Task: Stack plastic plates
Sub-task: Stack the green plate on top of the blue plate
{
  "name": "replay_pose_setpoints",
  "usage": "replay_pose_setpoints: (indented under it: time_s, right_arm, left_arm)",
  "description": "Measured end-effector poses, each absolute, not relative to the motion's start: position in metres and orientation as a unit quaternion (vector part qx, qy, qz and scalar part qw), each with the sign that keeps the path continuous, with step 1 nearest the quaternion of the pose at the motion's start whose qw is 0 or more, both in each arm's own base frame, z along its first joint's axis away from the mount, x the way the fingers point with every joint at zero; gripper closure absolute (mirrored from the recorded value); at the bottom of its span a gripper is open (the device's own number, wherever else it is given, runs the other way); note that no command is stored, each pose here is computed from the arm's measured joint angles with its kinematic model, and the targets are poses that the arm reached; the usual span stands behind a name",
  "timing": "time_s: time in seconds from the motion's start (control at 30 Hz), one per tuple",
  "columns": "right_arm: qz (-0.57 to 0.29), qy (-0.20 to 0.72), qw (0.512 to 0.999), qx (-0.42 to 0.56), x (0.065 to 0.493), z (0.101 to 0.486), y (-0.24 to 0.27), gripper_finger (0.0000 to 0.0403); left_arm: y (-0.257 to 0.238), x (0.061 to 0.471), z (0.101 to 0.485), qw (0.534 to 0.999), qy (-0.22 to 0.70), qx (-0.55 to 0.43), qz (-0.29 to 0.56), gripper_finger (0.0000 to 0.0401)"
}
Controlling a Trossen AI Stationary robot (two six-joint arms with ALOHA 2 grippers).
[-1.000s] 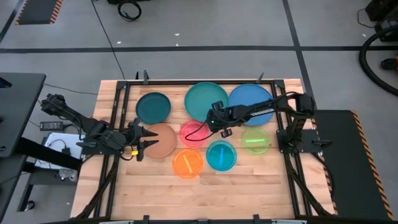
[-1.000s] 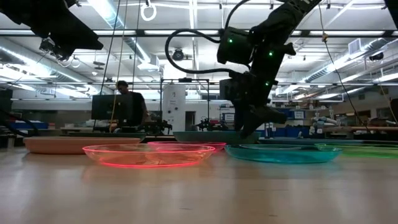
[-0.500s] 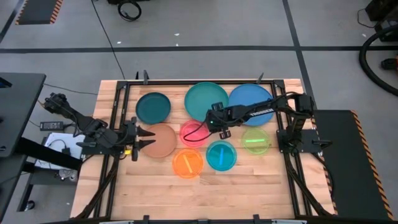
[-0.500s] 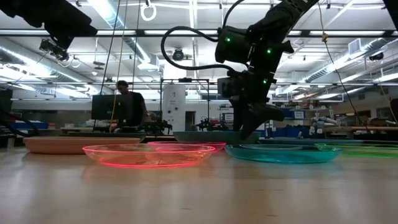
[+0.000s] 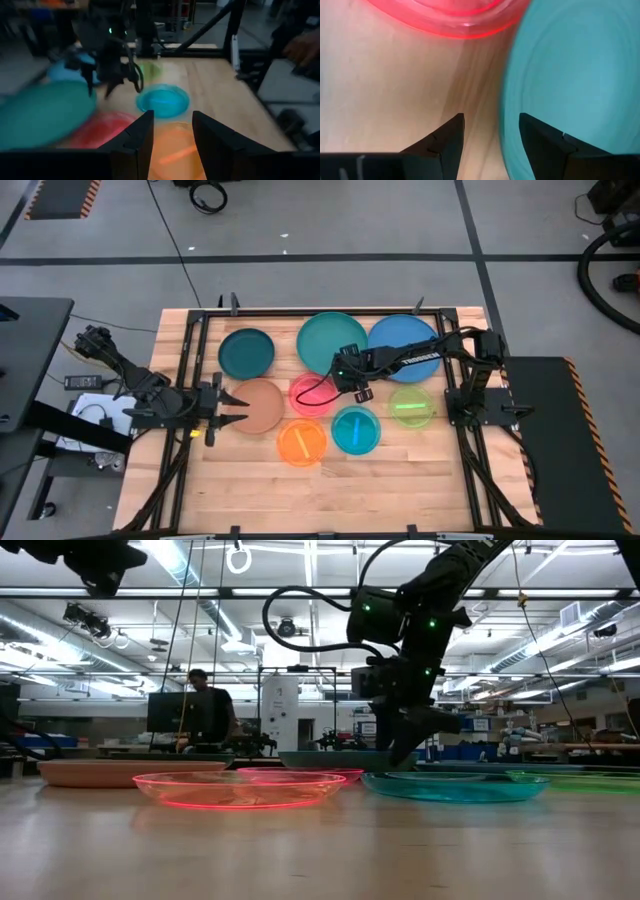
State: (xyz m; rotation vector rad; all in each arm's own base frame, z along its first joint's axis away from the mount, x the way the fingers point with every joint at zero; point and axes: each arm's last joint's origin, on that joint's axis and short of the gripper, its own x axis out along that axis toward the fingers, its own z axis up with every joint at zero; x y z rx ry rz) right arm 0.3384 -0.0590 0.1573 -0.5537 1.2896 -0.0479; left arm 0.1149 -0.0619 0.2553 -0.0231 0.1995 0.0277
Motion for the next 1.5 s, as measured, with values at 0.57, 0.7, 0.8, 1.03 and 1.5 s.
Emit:
replay_pose_setpoints:
  time_s: [0.57, 0.7, 0.8, 1.03, 1.5]
  right_arm:
    - [-0.011, 0.627, 0.717, -0.304, 0.336, 0.144, -0.059, 0.0228]
    - [-0.001, 0.634, 0.710, -0.307, 0.334, 0.143, -0.058, 0.0243]
    - [0.001, 0.634, 0.712, -0.302, 0.334, 0.143, -0.057, 0.0253]
    - [0.000, 0.635, 0.710, -0.306, 0.334, 0.143, -0.057, 0.0277]
    - [-0.020, 0.624, 0.692, -0.363, 0.340, 0.148, -0.056, 0.0371]
  left_arm:
    - [-0.044, 0.126, 0.272, 0.992, 0.021, -0.031, 0.118, 0.0259]
    - [-0.046, 0.125, 0.269, 0.992, 0.028, -0.059, 0.109, 0.0259]
    - [-0.047, 0.125, 0.269, 0.992, 0.028, -0.062, 0.105, 0.0259]
    - [-0.047, 0.124, 0.268, 0.992, 0.032, -0.061, 0.104, 0.0259]
    - [-0.047, 0.125, 0.268, 0.993, 0.037, -0.031, 0.105, 0.0259]
